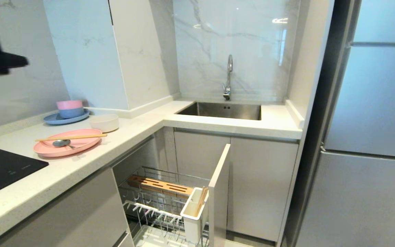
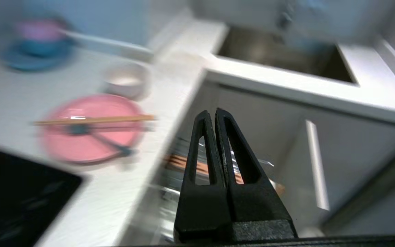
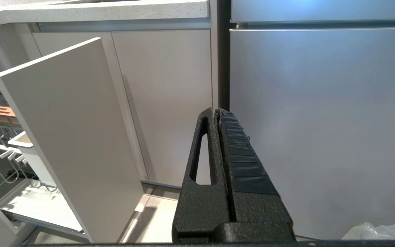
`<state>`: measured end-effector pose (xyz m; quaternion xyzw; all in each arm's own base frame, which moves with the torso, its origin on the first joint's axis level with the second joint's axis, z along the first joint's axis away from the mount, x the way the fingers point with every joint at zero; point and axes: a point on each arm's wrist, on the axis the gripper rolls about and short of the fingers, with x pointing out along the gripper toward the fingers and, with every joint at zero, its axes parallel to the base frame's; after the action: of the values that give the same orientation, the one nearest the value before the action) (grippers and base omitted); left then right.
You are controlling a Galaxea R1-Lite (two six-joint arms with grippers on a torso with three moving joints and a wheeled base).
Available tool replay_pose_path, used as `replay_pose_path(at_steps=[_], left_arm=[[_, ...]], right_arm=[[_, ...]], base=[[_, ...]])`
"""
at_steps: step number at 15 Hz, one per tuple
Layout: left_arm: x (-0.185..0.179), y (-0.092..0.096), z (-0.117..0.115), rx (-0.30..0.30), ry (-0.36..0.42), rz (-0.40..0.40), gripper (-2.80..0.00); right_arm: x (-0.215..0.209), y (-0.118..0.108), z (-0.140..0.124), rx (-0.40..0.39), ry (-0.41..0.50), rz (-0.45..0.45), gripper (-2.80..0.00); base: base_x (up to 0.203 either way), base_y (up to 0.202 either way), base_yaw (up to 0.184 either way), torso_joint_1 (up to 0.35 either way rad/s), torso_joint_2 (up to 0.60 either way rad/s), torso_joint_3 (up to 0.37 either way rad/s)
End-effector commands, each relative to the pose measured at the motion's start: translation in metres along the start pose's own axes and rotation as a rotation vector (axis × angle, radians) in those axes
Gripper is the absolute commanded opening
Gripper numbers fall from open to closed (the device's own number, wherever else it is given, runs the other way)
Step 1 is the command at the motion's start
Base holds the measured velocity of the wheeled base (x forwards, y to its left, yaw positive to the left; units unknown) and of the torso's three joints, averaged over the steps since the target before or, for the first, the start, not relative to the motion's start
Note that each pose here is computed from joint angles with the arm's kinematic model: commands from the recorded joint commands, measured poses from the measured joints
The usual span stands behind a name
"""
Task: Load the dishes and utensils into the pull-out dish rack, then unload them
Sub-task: Pick up the bowl and place it in the cupboard
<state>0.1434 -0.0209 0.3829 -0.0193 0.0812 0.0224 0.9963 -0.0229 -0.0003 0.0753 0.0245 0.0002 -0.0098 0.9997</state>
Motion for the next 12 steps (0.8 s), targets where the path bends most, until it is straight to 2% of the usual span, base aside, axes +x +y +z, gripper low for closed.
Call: replay_pose_path(at_steps=[1,3,6,10,11,12], left_arm=[[-0.079,0.022,-0.003,-0.014,-0.164,0.051,-2.8],[-0.13,0.031,-0.029,0.021,-0.237,0.077,-2.8],[-0.174,0.036,-0.09,0.07,-0.269,0.078,-2.8],[-0.182,0.036,-0.177,0.11,-0.21,0.081,-2.8],[-0.174,0.036,-0.195,0.108,-0.168,0.087,-2.8],[-0.168,0.036,-0.208,0.078,-0.142,0.092,-2.8]], right_arm=[[0.0,0.0,0.0,0.0,0.002,0.0,-2.8],[0.0,0.0,0.0,0.0,0.002,0.0,-2.8],[0.0,0.0,0.0,0.0,0.002,0.0,-2.8],[0.0,0.0,0.0,0.0,0.002,0.0,-2.8],[0.0,0.0,0.0,0.0,0.002,0.0,-2.8],[0.0,0.0,0.0,0.0,0.002,0.0,-2.8]], base=[[0.0,0.0,0.0,0.0,0.0,0.0],[0.0,0.0,0.0,0.0,0.0,0.0],[0.0,0.0,0.0,0.0,0.0,0.0],[0.0,0.0,0.0,0.0,0.0,0.0],[0.0,0.0,0.0,0.0,0.0,0.0],[0.0,0.0,0.0,0.0,0.0,0.0]])
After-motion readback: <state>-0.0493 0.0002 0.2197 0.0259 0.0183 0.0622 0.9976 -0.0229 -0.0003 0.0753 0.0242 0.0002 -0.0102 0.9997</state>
